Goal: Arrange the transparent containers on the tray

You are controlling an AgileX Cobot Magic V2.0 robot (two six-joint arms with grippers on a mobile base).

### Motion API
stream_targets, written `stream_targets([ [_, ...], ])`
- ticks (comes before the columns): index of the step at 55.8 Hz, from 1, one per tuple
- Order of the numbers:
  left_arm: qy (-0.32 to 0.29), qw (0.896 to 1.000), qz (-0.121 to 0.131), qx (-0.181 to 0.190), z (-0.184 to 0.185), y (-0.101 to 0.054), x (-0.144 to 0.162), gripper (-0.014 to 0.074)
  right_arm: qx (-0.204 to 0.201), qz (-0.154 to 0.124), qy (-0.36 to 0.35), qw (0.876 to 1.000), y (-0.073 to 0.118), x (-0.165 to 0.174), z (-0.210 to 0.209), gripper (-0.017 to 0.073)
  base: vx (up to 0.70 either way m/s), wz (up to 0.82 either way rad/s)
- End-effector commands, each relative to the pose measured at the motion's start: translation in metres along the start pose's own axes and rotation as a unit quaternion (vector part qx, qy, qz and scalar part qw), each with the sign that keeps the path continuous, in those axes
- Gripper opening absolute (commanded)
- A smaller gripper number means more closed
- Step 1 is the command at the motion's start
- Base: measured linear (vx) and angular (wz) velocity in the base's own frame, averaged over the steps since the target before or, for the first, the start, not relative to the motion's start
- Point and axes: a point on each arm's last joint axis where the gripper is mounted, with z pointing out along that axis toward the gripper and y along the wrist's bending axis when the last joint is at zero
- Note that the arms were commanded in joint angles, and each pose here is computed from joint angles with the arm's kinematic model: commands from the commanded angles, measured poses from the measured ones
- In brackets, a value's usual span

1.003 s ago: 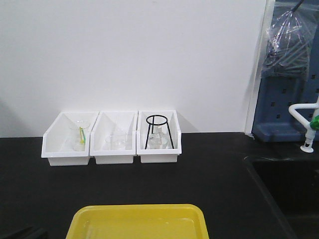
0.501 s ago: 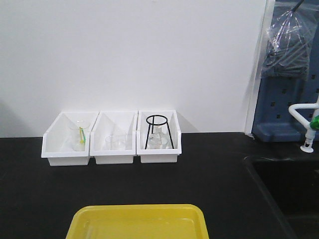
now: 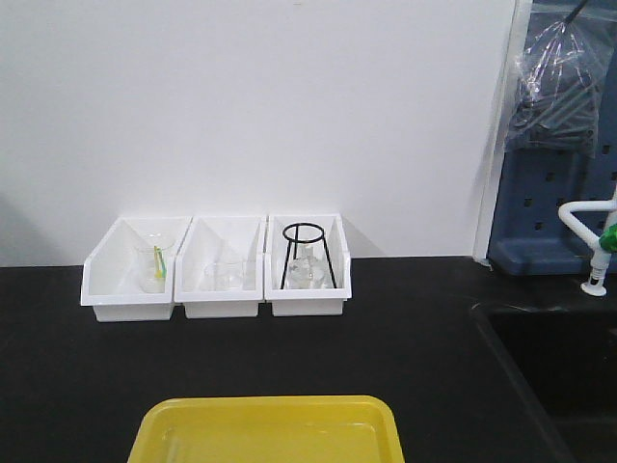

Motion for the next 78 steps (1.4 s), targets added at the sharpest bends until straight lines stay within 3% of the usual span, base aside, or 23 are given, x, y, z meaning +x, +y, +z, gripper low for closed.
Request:
stream_targets([
  [1, -0.063, 0.997, -0.001, -0.046, -0.017, 0.008, 0.008, -0.0003, -0.021, -0.009, -0.037, 0.999, 0.004, -0.013, -0.002, -0.0011, 0.0, 0.0],
  [6, -0.056, 0.996, 0.01, -0.071, -0.026, 0.01, 0.037, -0.0003, -0.021, -0.009, -0.037, 0.999, 0.004, -0.013, -0.002, -0.0011, 0.0, 0.0],
  [10, -0.04, 0.995, 0.04, -0.079, -0.029, 0.01, 0.062, -0.0003, -0.021, -0.009, -0.037, 0.999, 0.004, -0.013, -0.002, -0.0011, 0.0, 0.0],
  [15, 0.007, 0.994, 0.085, -0.068, -0.033, 0.008, 0.072, -0.0003, -0.021, -0.009, -0.037, 0.999, 0.004, -0.013, -0.002, -0.0011, 0.0, 0.0],
  [19, 0.018, 0.993, 0.099, -0.066, -0.036, 0.007, 0.076, -0.0003, -0.021, -0.009, -0.037, 0.999, 0.004, -0.013, -0.002, -0.0011, 0.0, 0.0],
  [30, 0.022, 0.995, 0.064, -0.068, -0.036, 0.008, 0.077, -0.0003, -0.021, -0.009, -0.037, 0.999, 0.004, -0.013, -0.003, -0.0011, 0.0, 0.0],
  [74, 0.022, 0.995, 0.064, -0.068, -0.036, 0.008, 0.077, -0.0003, -0.021, -0.009, -0.037, 0.999, 0.004, -0.013, -0.003, -0.0011, 0.0, 0.0],
  [78, 0.022, 0.995, 0.064, -0.068, -0.036, 0.008, 0.077, -0.0003, -0.016, -0.02, -0.035, 0.999, 0.003, -0.013, -0.003, -0.0011, 0.0, 0.0],
])
